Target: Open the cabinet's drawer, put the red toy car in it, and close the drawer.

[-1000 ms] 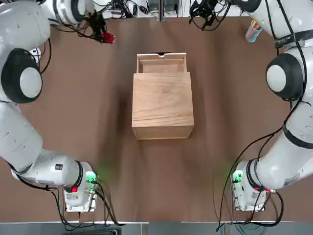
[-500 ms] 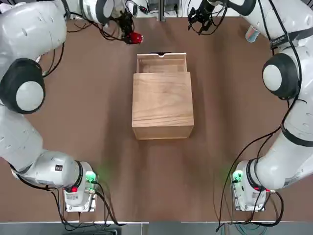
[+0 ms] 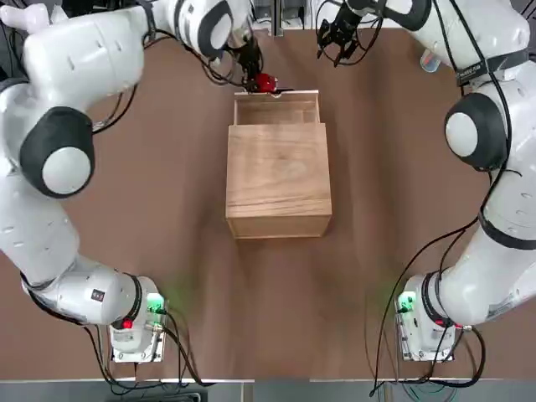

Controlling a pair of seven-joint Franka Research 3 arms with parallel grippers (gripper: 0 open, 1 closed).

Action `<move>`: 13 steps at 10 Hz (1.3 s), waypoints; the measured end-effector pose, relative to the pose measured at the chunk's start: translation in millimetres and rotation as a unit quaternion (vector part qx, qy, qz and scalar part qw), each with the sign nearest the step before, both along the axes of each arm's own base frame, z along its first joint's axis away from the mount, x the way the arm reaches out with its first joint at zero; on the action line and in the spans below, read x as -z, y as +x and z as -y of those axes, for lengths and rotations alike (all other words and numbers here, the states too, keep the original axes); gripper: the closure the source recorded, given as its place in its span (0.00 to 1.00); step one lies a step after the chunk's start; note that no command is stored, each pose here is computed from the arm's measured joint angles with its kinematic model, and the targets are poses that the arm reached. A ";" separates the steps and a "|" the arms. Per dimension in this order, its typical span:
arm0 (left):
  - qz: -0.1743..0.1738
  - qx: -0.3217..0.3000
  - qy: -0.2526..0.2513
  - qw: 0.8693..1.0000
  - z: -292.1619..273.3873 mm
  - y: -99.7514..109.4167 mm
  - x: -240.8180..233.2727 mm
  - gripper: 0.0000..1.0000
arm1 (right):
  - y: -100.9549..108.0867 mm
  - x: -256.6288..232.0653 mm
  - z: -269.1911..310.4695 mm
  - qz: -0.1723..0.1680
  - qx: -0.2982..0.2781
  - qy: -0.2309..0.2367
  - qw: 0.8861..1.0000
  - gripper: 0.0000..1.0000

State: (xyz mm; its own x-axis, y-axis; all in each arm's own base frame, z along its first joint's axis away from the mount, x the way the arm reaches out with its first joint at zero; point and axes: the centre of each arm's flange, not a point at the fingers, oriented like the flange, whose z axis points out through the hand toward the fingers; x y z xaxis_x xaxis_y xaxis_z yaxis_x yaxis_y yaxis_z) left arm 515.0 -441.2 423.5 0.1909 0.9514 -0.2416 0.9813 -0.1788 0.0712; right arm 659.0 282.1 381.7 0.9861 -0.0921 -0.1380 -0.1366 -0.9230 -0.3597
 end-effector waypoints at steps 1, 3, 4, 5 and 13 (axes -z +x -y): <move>-0.002 0.002 0.004 1.000 12.6 -1.1 8.9 0.57 | 1.4 5.2 -3.0 0.004 0.003 0.002 1.000 0.25; -0.010 0.000 0.008 1.000 21.7 -0.4 23.5 0.57 | 0.7 14.5 -9.1 0.001 0.002 0.003 1.000 0.33; -0.014 -0.001 0.010 1.000 21.4 0.8 29.5 0.57 | 0.3 16.2 -10.4 0.000 0.002 0.004 1.000 0.33; -0.020 0.000 0.013 1.000 22.9 -0.4 35.5 0.57 | 0.4 18.0 -10.5 -0.001 0.002 0.003 1.000 0.41; -0.034 0.018 0.045 0.998 53.2 -17.1 85.4 0.57 | 0.2 21.7 -12.3 -0.012 0.013 0.017 1.000 0.98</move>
State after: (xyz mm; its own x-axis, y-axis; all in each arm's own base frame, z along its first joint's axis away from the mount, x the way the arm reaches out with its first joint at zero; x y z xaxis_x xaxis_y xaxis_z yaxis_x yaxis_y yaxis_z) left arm 497.9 -494.4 338.1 0.2118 0.9626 -0.1688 0.9760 -0.2173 -0.0143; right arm 659.2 294.3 360.0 0.9799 -0.1118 -0.1653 -0.1686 -0.9066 -0.3868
